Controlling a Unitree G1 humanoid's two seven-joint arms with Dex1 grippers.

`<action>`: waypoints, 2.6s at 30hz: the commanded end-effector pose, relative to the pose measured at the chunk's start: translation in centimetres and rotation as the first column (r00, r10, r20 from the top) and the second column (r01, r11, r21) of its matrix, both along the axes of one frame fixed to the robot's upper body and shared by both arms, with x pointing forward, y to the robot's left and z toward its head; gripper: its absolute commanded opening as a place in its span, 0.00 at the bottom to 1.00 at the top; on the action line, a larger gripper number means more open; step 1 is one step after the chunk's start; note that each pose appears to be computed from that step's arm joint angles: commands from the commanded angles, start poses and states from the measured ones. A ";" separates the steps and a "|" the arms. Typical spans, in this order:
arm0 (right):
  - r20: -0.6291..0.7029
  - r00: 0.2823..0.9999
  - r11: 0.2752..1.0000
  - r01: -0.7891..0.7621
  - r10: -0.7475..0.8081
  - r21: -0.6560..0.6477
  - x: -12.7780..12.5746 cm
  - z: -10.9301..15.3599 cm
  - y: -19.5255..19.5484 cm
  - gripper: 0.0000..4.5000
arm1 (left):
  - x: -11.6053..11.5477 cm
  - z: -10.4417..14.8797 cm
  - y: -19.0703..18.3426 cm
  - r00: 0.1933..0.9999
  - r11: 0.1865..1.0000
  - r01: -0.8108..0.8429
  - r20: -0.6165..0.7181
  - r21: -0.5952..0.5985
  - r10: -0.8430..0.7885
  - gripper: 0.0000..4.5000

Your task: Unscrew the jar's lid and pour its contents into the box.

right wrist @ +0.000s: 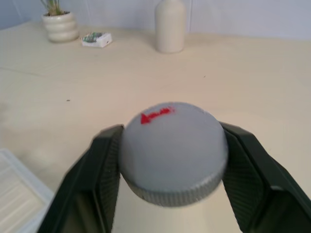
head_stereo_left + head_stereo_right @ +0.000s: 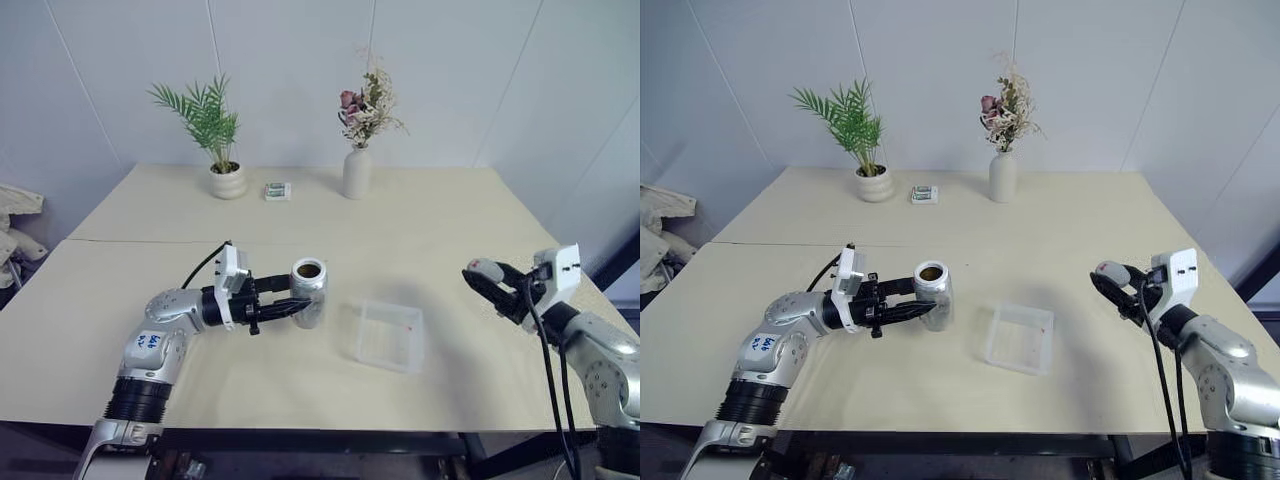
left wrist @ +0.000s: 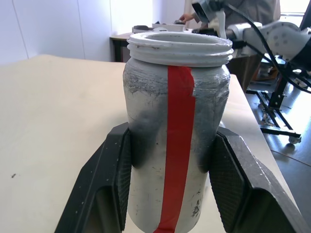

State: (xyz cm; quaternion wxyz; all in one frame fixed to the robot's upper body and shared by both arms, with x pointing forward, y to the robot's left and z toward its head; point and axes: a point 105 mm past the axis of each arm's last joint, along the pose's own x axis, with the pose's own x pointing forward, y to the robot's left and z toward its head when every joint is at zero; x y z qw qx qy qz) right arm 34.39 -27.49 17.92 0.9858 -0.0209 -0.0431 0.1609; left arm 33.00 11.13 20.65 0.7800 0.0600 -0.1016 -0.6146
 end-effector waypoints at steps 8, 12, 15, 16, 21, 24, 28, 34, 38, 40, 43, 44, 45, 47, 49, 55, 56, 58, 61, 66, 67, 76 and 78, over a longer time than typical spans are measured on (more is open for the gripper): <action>-0.095 0.994 0.998 0.061 -0.061 -0.003 1.2 -5.7 -1.1 0.56 | -0.4 1.8 -0.3 0.999 0.999 0.014 0.045 -0.050 -0.012 0.42; -0.122 0.991 0.998 0.063 -0.063 -0.005 1.5 -6.6 -1.3 0.56 | -0.5 1.8 -0.1 0.999 0.999 0.014 0.040 -0.040 -0.012 0.42; -0.130 0.989 0.998 0.067 -0.063 0.023 1.5 -6.6 -1.4 0.56 | -0.5 1.9 0.0 0.999 0.999 0.012 0.039 -0.040 -0.011 0.42; -0.119 0.992 0.999 0.036 -0.033 0.025 1.3 -6.3 -1.1 0.56 | -0.5 1.9 -0.1 0.999 0.999 0.013 0.039 -0.040 -0.012 0.42; -0.087 0.995 0.999 -0.043 0.044 0.016 0.7 -4.9 0.0 0.99 | -0.6 1.7 0.0 0.999 1.000 0.017 0.035 -0.025 -0.016 0.42; -0.043 0.992 0.993 -0.116 0.116 -0.001 -0.5 -2.0 0.6 0.99 | -0.5 1.6 -0.1 0.999 1.000 0.017 0.038 -0.020 -0.016 0.42; 0.025 0.981 0.978 -0.191 0.194 -0.078 -2.3 3.1 1.6 0.99 | 0.2 1.9 -0.3 0.998 1.000 -0.010 0.056 -0.021 0.011 0.42; 0.036 0.952 0.941 -0.294 0.304 -0.167 -5.1 7.1 3.9 0.99 | 1.0 2.8 -0.8 0.998 0.999 -0.023 0.057 -0.022 0.024 0.42; 0.007 0.919 0.899 -0.383 0.393 -0.212 -7.7 8.1 6.2 0.99 | 1.4 3.2 -1.8 0.997 0.999 -0.023 0.077 0.022 0.021 0.42; -0.012 0.912 0.888 -0.403 0.411 -0.223 -8.5 8.0 6.7 0.99 | 1.5 3.3 -2.2 0.996 0.999 -0.016 0.083 0.041 0.013 0.42; -0.023 0.893 0.870 -0.444 0.450 -0.215 -9.9 7.8 7.4 0.99 | 2.4 3.4 -3.3 0.990 0.995 -0.057 0.135 0.083 0.045 0.42; -0.014 0.881 0.862 -0.465 0.472 -0.201 -10.4 7.9 7.7 0.99 | 2.6 3.4 -3.5 0.987 0.994 -0.063 0.150 0.089 0.049 0.42; -0.020 0.873 0.854 -0.480 0.487 -0.199 -10.9 7.8 7.8 0.99 | 2.9 3.5 -3.8 0.982 0.992 -0.081 0.177 0.097 0.063 0.42; -0.043 0.866 0.839 -0.495 0.499 -0.226 -11.8 7.3 7.6 0.99 | 3.2 3.5 -4.4 0.974 0.986 -0.099 0.215 0.133 0.068 0.42; -0.063 0.870 0.835 -0.488 0.489 -0.254 -12.3 6.8 7.1 0.99 | 3.3 3.5 -4.7 0.972 0.982 -0.094 0.230 0.163 0.055 0.42; -0.091 0.899 0.850 -0.435 0.428 -0.297 -13.1 5.8 4.7 0.99 | 3.3 3.5 -5.5 0.982 0.989 -0.026 0.187 0.149 -0.002 0.42; -0.098 0.900 0.851 -0.435 0.425 -0.294 -13.1 5.6 4.6 0.99 | 3.4 3.6 -5.6 0.981 0.990 -0.034 0.195 0.140 0.006 0.42; -0.105 0.899 0.851 -0.437 0.425 -0.290 -13.2 5.4 4.6 0.99 | 3.5 3.8 -5.6 0.978 0.991 -0.044 0.206 0.129 0.016 0.42; -0.091 0.901 0.862 -0.433 0.424 -0.263 -13.1 5.1 4.9 0.99 | 5.0 2.6 -6.2 0.980 0.972 -0.133 0.174 0.192 0.099 0.42; -0.069 0.906 0.874 -0.421 0.418 -0.243 -12.8 4.9 5.2 0.99 | 5.4 3.1 -7.4 0.986 0.977 -0.134 0.121 0.164 0.115 0.42; -0.070 0.906 0.874 -0.421 0.417 -0.244 -12.8 4.9 5.2 0.99 | 5.5 3.2 -7.5 0.984 0.976 -0.139 0.131 0.165 0.118 0.42; -0.075 0.914 0.890 -0.406 0.399 -0.207 -12.5 4.0 5.2 0.99 | 4.9 3.4 -9.3 0.916 0.942 -0.165 0.399 0.291 0.037 0.42; -0.080 0.915 0.894 -0.403 0.395 -0.198 -12.5 3.6 5.1 0.99 | 5.0 4.2 -9.7 0.828 0.921 -0.241 0.561 0.306 0.030 0.42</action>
